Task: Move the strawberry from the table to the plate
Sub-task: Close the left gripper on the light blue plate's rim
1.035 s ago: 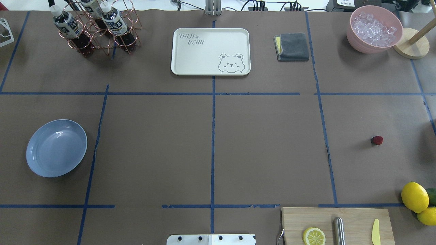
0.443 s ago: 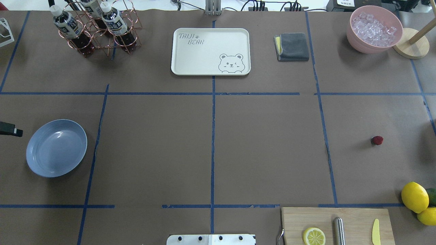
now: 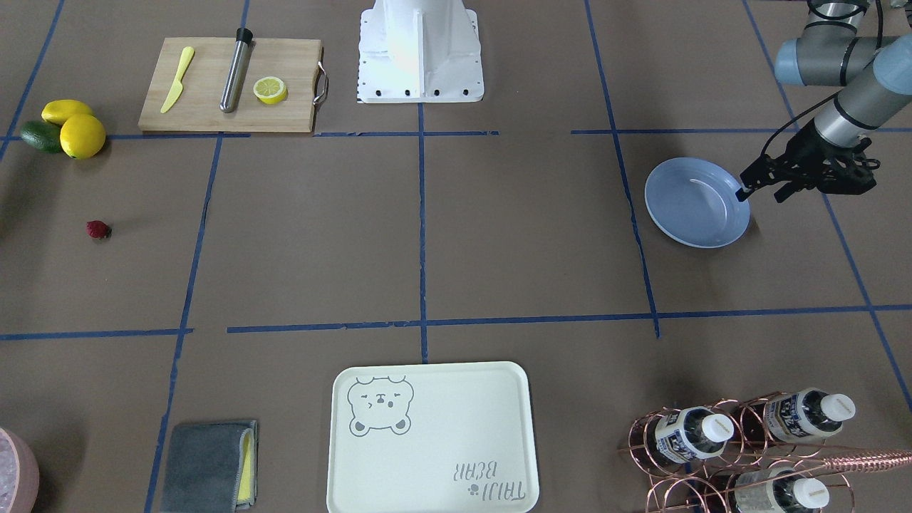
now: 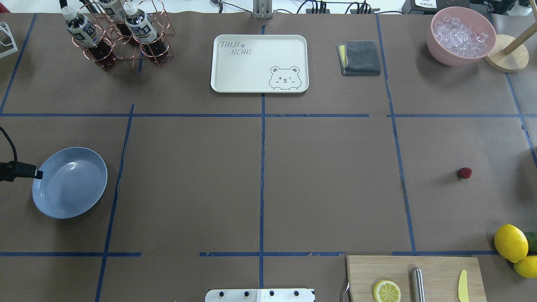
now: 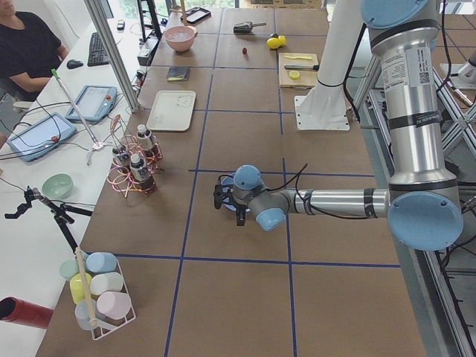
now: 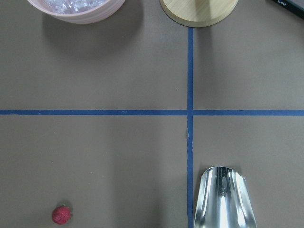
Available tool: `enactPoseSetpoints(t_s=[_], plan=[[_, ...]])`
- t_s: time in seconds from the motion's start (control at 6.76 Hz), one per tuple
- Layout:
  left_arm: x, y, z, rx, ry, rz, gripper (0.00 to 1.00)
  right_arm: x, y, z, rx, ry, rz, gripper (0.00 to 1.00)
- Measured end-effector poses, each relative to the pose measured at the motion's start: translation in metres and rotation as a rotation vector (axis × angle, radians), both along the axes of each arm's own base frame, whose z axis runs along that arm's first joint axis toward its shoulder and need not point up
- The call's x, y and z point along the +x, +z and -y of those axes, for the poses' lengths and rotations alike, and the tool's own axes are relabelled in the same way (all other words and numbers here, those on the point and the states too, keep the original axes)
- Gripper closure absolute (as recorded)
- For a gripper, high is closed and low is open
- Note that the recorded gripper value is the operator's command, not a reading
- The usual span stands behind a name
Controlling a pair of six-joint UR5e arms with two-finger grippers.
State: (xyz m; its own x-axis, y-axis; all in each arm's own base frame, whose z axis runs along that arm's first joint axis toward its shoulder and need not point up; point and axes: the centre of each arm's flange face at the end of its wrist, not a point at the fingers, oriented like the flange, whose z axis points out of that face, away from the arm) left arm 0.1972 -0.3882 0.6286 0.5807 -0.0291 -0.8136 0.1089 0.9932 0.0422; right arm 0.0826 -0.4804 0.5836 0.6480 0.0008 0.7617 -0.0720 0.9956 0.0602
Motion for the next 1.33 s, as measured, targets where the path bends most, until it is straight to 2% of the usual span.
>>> enactPoseSetpoints(t_s=[0.15, 0.44, 0.59, 0.74, 0.89, 1.33], plan=[[0.005, 0.002, -0.002, 0.001, 0.007, 0.006, 0.23, 0.000, -0.002, 0.000, 0.003, 0.000, 0.000, 0.00], [0.012, 0.002, -0.005, 0.003, 0.022, 0.007, 0.34, 0.000, -0.003, 0.000, 0.005, 0.001, 0.002, 0.00], [0.016, 0.002, -0.006, 0.003, 0.032, 0.007, 0.51, 0.000, -0.003, 0.000, 0.004, 0.001, 0.003, 0.00], [0.019, 0.002, -0.007, 0.004, 0.039, 0.007, 0.78, 0.000, -0.003, 0.000, 0.004, 0.002, 0.003, 0.00], [0.021, 0.002, -0.009, 0.005, 0.045, 0.007, 1.00, 0.000, -0.003, 0.000, 0.004, 0.002, 0.002, 0.00], [0.022, -0.002, -0.010, 0.012, 0.053, -0.002, 1.00, 0.000, -0.006, -0.001, 0.010, 0.002, 0.000, 0.00]])
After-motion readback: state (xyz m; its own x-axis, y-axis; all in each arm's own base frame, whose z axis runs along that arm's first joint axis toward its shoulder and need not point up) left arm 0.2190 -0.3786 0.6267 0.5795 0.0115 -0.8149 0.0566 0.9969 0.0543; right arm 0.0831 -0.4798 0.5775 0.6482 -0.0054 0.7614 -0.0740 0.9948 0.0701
